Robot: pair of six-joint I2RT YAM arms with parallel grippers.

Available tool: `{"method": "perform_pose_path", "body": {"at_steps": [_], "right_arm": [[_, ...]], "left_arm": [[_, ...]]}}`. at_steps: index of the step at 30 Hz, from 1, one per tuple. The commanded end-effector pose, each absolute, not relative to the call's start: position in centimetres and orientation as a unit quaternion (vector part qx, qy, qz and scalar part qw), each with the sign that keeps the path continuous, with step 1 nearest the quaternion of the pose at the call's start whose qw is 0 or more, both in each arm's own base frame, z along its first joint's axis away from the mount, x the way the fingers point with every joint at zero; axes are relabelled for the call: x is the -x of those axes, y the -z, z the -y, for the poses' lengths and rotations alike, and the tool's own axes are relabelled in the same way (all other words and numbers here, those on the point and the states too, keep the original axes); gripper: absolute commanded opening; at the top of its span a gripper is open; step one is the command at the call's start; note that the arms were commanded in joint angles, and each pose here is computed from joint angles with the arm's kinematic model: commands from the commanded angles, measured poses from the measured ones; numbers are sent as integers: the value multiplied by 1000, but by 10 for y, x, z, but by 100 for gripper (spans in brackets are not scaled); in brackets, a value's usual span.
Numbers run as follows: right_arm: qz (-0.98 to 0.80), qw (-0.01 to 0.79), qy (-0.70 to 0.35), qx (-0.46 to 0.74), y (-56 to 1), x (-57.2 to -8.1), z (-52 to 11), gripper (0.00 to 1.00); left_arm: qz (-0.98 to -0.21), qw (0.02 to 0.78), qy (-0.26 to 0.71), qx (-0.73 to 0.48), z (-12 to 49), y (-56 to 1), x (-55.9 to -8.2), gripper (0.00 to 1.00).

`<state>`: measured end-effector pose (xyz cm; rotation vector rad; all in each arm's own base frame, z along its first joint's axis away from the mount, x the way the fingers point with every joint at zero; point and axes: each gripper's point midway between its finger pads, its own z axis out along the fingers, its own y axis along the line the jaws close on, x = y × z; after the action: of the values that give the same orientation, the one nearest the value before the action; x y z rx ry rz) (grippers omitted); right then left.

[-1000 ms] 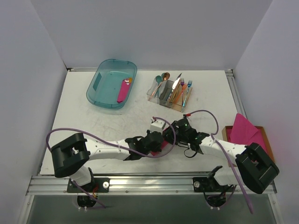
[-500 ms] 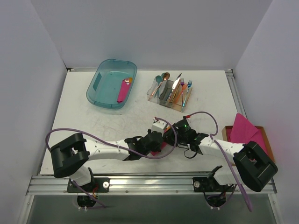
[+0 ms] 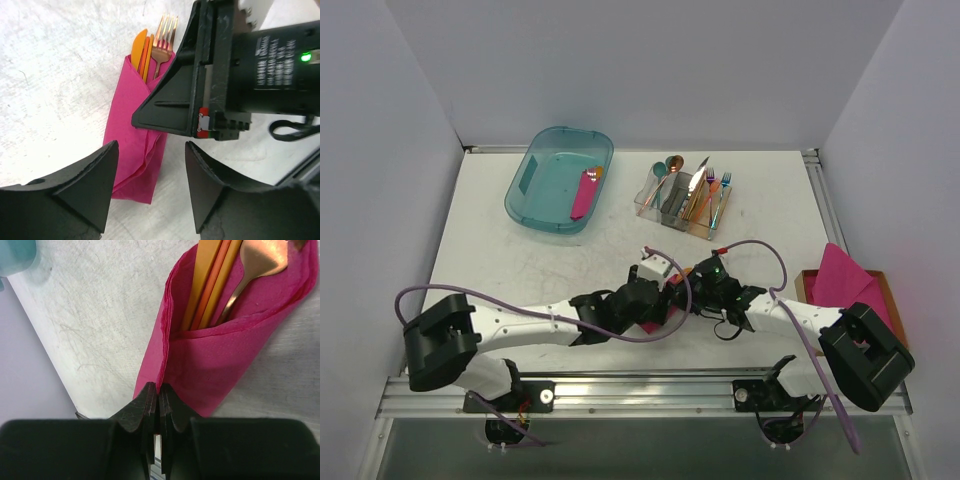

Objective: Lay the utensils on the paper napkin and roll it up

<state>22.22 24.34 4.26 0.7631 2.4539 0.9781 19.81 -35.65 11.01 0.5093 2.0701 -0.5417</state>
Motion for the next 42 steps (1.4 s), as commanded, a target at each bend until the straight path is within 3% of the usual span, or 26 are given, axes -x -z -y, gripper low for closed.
{"method": "perform_pose_path", "body": {"at_steps": [1,5,14,26,42], "right_arm": [[-879,192,-346,-267,-40,-219,-243,2],[-880,193,-347,-260,-41,-218,-244,1],[-880,197,-346,-258,-44,-220,-243,0],[-881,201,-347,-252,-49,-222,-244,0],[-883,203,-341,-251,-48,-222,-242,0]], "left_arm": [[-827,469,224,-215,346,-139,-195,67],[-815,467,244,-243,333,-149,-183,73],[-840,432,165,-285,299,-107,-177,75],[-867,407,102,-268,302,-69,-188,76],[-878,404,116,-228,311,-61,-194,76]]}}
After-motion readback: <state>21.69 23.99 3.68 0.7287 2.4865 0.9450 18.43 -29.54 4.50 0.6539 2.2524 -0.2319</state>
